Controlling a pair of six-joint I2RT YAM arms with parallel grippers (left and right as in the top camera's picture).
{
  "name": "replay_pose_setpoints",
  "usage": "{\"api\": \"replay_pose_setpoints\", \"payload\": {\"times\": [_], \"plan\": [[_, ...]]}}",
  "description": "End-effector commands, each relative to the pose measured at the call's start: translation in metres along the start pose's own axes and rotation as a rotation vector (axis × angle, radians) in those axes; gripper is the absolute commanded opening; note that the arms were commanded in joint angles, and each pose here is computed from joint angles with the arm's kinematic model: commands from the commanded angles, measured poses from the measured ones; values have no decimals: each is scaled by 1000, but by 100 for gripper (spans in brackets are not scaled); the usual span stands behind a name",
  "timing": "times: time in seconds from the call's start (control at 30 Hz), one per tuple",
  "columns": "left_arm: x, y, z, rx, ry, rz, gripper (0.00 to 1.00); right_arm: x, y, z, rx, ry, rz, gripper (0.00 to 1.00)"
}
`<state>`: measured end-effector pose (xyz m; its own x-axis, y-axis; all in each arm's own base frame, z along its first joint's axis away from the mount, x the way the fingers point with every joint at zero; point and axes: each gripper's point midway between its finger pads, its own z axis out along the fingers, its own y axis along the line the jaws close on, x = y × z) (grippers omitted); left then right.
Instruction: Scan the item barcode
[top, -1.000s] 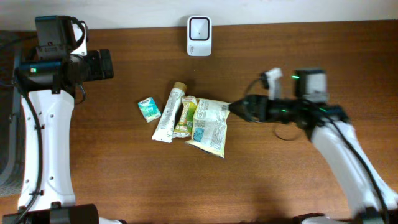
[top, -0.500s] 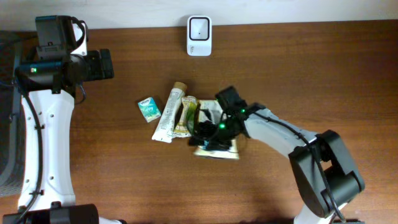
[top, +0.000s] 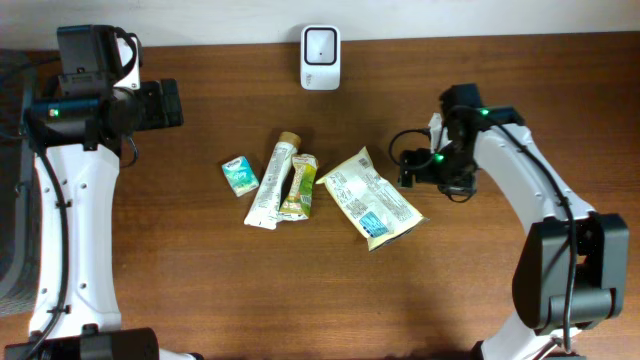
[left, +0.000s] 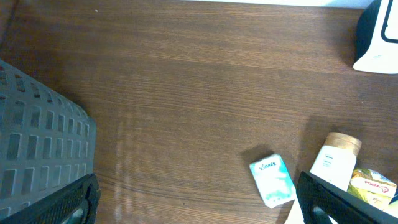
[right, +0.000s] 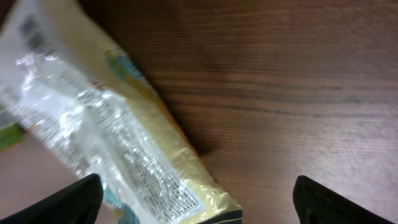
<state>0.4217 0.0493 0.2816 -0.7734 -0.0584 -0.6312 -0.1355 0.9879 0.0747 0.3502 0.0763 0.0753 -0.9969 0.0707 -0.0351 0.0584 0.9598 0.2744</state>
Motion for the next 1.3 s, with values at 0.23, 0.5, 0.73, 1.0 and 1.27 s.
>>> {"api": "replay_pose_setpoints", "payload": {"times": [0.23,0.5,0.73,1.0,1.27], "plan": [[-3,3,-8,-8,-20,-13,99,56,118,-6,-438,153,-367,95],[-3,3,-8,-8,-20,-13,99,92,124,49,-13,172,-347,95],[-3,3,-8,-8,-21,-13,99,102,86,55,71,234,-281,95],[-3,3,-8,-8,-21,-13,99,46,3,37,324,74,-132,95],[-3,3,-8,-8,-21,-13,99,-2,6,-14,-25,-38,-37,97]]}}
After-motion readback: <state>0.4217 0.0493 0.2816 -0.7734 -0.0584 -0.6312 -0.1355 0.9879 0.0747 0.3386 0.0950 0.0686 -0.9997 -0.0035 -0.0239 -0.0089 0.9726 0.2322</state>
